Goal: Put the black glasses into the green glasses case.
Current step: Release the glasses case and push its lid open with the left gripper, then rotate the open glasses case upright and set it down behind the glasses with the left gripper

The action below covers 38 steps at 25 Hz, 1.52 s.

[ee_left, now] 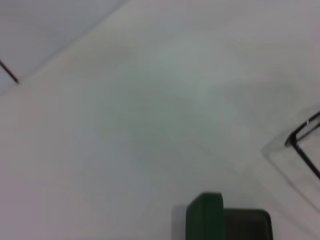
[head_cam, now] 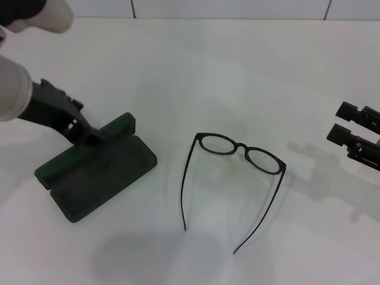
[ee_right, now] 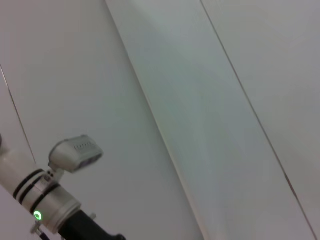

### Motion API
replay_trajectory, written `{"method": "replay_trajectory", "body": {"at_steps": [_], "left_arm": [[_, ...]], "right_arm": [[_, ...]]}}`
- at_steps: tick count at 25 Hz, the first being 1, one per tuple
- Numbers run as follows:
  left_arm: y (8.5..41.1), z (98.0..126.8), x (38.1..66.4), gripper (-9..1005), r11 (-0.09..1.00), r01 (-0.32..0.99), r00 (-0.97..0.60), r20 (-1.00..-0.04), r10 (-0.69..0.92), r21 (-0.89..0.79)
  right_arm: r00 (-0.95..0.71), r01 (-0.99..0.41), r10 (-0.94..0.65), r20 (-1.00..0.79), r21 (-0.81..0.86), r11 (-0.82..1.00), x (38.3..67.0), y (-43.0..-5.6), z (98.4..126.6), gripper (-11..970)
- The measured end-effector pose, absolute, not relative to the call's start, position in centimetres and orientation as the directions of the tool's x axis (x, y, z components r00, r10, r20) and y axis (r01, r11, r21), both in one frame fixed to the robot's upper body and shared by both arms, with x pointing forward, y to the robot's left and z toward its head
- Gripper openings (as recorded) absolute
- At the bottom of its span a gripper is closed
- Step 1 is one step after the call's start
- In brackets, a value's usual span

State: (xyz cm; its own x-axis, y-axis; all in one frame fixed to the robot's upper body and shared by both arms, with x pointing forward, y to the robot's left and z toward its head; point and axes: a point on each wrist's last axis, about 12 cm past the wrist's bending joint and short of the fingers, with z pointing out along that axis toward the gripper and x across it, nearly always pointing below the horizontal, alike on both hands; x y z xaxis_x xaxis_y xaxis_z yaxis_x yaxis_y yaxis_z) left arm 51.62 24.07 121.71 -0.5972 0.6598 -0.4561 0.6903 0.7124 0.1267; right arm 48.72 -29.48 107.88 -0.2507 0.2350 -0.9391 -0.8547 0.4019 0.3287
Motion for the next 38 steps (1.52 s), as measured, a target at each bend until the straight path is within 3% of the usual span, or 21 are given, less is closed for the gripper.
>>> {"method": "replay_trajectory", "body": {"at_steps": [12,28,38], "left_arm": [[25.5,117.0,54.1,688,0.760,0.641,-0.697,-0.331,0.636,0.109],[23.2,116.1,54.3,625,0.749,0.653,-0.711,-0.251,0.657,0.111],[23.0,117.1,54.2,315,0.744,0.656,-0.698,-0.270,0.663,0.128]], "right_arm": [[-0.238,-0.850,0.230,-0.944,0.317,0.421,48.9,-29.6,107.8,692],[-0.245,-0.821,0.267,-0.932,0.346,0.454,48.4,-29.9,107.1,679],[-0.241,-0.813,0.276,-0.930,0.349,0.466,48.0,-29.9,106.6,671]]}}
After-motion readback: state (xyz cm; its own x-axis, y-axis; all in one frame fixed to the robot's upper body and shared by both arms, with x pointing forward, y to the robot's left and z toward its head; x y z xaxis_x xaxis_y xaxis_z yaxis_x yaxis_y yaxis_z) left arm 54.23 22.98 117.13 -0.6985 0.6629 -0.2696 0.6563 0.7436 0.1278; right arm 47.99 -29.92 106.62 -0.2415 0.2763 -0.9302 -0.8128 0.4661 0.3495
